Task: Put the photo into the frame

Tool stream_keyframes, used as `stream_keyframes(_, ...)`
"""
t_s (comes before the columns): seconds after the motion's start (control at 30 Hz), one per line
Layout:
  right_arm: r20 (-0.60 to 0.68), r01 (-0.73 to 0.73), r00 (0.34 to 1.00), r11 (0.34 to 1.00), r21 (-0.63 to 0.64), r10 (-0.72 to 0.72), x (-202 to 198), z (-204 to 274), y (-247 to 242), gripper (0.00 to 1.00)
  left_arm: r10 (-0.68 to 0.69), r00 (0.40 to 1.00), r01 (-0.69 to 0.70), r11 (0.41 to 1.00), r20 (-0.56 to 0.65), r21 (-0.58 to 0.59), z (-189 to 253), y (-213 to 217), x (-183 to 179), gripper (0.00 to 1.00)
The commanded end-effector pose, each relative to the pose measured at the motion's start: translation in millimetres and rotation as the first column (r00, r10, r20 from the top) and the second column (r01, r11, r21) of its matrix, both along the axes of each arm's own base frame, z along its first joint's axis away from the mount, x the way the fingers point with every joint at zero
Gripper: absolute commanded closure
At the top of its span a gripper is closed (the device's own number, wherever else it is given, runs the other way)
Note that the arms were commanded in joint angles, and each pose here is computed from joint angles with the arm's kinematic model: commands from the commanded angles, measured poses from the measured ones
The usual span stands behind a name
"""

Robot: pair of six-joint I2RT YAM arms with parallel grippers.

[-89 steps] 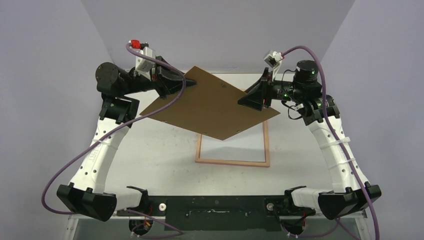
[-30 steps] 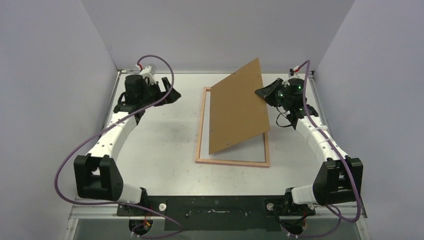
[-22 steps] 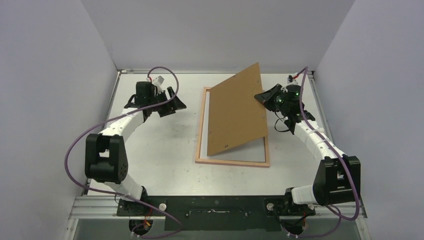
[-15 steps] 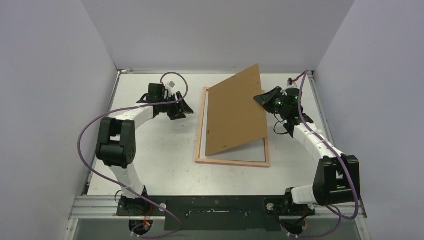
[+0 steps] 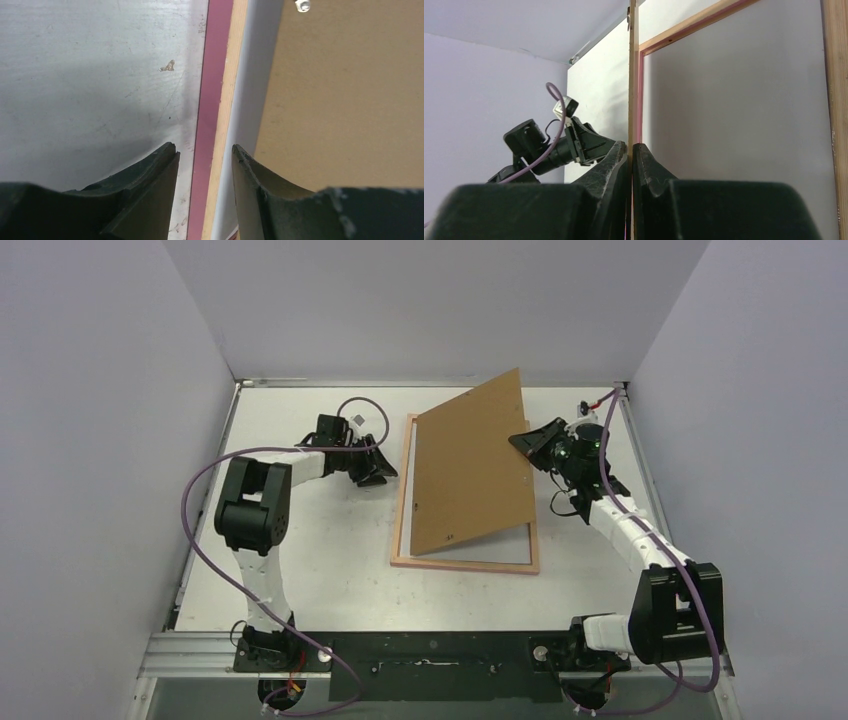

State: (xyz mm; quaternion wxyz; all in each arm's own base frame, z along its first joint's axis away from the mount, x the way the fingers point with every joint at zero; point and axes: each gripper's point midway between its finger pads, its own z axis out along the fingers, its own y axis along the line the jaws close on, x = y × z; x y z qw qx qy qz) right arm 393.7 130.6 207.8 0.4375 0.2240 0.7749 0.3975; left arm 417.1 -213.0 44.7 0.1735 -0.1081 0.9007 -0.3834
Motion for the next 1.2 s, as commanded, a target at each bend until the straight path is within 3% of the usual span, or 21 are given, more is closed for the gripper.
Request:
stream_keyframes(0.0, 0.197, -0.039, 0.98, 0.998, 0.056, 0.027, 0, 59, 6, 1.0, -0.031, 0.996, 0.035, 0.998, 0.083, -0.048, 15, -16, 22, 0.59)
stream_keyframes(0.4, 0.177, -0.024, 0.984, 0.997, 0.068, 0.012, 8, 38, 6, 1.0, -0.046, 0.998, 0.047, 0.998, 0.044, -0.033, -5, -24, 24, 0.64)
stream_keyframes(0.6, 0.138, -0.002, 0.99, 0.998, 0.059, -0.006, 12, 21, 3, 1.0, -0.065, 0.998, 0.064, 0.996, 0.003, 0.055, -23, -20, 20, 0.68)
stream_keyframes(1.17, 0.058, 0.021, 0.998, 0.995, 0.102, -0.027, 16, -15, 5, 1.0, -0.074, 0.997, 0.075, 0.997, -0.028, 0.03, -31, -27, 13, 0.75)
